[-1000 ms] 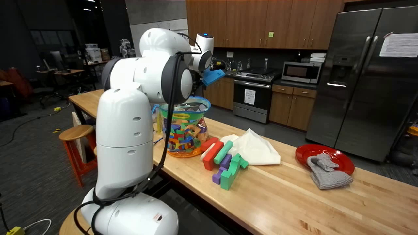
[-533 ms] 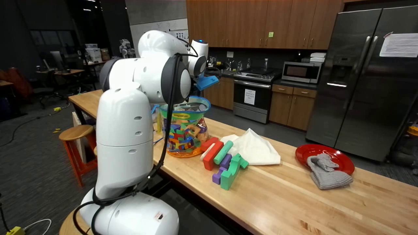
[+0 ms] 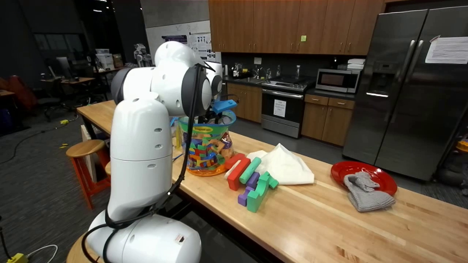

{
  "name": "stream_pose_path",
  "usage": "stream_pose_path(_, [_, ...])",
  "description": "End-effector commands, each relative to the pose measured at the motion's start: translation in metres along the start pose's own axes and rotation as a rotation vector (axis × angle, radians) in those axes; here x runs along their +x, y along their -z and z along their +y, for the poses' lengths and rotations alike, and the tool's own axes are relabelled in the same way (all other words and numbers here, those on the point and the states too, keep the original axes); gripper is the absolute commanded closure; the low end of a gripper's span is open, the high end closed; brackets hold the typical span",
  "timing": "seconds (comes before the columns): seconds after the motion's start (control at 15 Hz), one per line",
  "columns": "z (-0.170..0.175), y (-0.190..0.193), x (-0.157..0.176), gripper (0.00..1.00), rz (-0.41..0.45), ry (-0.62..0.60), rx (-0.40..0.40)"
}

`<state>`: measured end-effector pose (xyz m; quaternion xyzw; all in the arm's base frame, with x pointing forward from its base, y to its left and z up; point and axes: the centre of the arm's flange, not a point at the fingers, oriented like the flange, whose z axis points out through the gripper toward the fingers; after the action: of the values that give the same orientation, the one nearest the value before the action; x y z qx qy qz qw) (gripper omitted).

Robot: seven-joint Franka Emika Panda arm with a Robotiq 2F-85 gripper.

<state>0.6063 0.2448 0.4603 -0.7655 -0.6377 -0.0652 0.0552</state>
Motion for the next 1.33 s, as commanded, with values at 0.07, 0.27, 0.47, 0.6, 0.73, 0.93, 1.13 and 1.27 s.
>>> stream_pose_path(0.07, [-0.002,-0.032,-0.005,0.00,-0.120,-0.012,-0.026])
stream_pose_path(0.27, [0.005,-0.028,-0.003,0.00,-0.141,0.000,-0.138])
stream_pose_path(0.47, [0.013,-0.029,-0.001,0.00,-0.148,0.025,-0.247])
stream_pose_path(0.6, [0.017,-0.031,0.001,0.00,-0.151,0.029,-0.287])
stream_pose_path(0.73, [0.017,-0.032,0.002,0.00,-0.152,0.032,-0.311])
stream_pose_path(0.93, [0.014,-0.034,0.003,0.00,-0.130,0.018,-0.302])
stream_pose_path(1.13, [0.010,-0.030,0.009,0.00,-0.064,-0.008,-0.259])
stream_pose_path(1.27, [0.008,-0.027,0.015,0.00,-0.004,-0.042,-0.214])
